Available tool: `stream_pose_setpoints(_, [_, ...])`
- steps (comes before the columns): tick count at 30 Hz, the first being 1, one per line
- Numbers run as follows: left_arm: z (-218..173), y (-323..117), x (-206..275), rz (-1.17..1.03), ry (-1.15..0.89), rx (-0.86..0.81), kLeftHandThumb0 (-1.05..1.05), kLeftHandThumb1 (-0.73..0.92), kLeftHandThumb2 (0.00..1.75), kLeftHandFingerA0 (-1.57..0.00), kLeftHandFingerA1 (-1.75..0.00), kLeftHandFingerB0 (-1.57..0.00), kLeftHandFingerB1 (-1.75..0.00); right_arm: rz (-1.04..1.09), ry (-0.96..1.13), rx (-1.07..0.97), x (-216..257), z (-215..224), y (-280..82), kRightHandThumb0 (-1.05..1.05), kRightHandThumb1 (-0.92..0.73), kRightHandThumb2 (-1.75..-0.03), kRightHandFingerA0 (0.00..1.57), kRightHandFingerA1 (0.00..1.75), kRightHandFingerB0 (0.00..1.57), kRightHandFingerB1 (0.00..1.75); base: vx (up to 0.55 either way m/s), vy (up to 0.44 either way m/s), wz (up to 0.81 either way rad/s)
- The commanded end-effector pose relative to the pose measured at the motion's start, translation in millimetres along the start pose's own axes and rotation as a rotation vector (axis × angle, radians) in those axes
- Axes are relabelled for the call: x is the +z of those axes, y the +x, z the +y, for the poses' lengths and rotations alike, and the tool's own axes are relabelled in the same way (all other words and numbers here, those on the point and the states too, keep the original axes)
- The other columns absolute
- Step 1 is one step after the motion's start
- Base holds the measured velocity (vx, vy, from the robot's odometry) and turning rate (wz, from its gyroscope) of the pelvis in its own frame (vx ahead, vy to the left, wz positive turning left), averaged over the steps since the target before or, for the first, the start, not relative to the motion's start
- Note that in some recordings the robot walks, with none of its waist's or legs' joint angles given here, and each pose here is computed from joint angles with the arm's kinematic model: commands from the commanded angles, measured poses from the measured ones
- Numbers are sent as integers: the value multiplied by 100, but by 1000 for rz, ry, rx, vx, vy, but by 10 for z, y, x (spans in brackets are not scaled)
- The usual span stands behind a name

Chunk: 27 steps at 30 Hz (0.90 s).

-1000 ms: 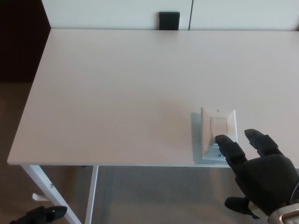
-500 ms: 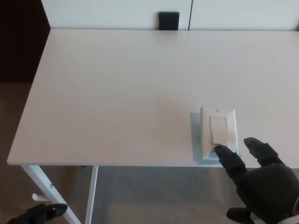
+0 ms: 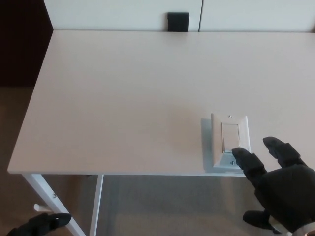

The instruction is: The robot walk towards a table in front and then clicks the light switch button using the right hand's index finger

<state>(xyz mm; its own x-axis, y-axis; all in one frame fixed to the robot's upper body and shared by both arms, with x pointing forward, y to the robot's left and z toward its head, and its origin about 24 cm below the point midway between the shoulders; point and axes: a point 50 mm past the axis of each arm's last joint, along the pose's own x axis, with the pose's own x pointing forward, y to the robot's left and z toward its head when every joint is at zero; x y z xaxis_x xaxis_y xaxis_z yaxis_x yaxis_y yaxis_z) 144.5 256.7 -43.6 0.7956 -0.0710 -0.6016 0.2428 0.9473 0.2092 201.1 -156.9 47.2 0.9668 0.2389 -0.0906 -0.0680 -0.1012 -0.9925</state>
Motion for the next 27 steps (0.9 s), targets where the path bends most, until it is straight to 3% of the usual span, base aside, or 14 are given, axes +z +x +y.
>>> stream_pose_setpoints(1, [63, -3, 16, 17, 29, 5, 1, 67, 58, -54, -48, -38, -42, -11, 48, -68, -27, -181, -23, -82, -69, -61, 0, 24, 11, 25, 0, 0, 0])
stream_pose_setpoints(5, [64, 7, 4, 22, 11, 2, 3, 67, 58, -53, -48, -38, -41, -43, 106, -141, 5, -389, -82, -83, -72, -61, 0, 20, 10, 25, 0, 0, 0])
stream_pose_setpoints(6, [73, 13, 24, 26, 28, 9, 1, 67, 58, -54, -47, -39, -41, -52, 121, -167, 19, -474, -84, -95, -62, -97, 0, 5, 12, 18, 0, 0, 0])
stream_pose_setpoints(8, [74, 19, 23, 25, 26, 10, 3, 67, 58, -54, -48, -39, -41, -57, 131, -175, 27, -521, -86, -96, -63, -97, 0, 3, 11, 11, 0, 0, 0])
stream_pose_setpoints(12, [72, 16, 22, 23, 18, 7, 1, 67, 58, -54, -48, -38, -41, -49, 129, -159, 15, -480, -16, -94, -61, -96, 0, 7, 7, 21, 0, 0, 0])
stream_pose_setpoints(14, [57, 6, 4, 28, 25, 4, 1, 67, 58, -54, -48, -38, -41, -43, 113, -140, -1, -412, 28, -93, -60, -95, 1, 8, 13, 24, 0, 0, 0])
stream_pose_setpoints(15, [58, 8, 11, 27, 26, 6, 1, 67, 58, -54, -48, -38, -41, -39, 106, -133, -9, -389, 57, -82, -69, -61, 0, 23, 11, 25, 0, 0, 0])
stream_pose_setpoints(16, [59, 8, 14, 26, 26, 6, 1, 67, 58, -54, -48, -38, -41, -37, 103, -130, -12, -380, 69, -82, -69, -61, 0, 23, 11, 25, 0, 0, 0])
stream_pose_setpoints(17, [60, 9, 16, 28, 23, 7, 2, 67, 58, -54, -48, -38, -41, -34, 96, -123, -15, -350, 92, -80, -53, -94, 1, 21, 8, 30, 0, 0, 0])
stream_pose_setpoints(20, [64, 16, 44, 23, 30, 4, 0, 67, 58, -53, -48, -38, -41, -16, 83, -85, -26, -252, 181, -80, -53, -93, 0, 19, 10, 31, 0, 0, 0])
stream_pose_setpoints(21, [67, 18, 43, 18, 31, 4, 1, 67, 58, -54, -48, -38, -41, -7, 68, -71, -32, -198, 219, -82, -68, -61, 1, 23, 15, 26, 0, 0, 0])
stream_pose_setpoints(27, [69, 21, 36, 18, 34, 6, 0, 67, 58, -54, -48, -39, -41, 20, 56, -35, -48, -91, 288, -80, -66, -61, 2, 24, 13, 26, 0, 0, 0])
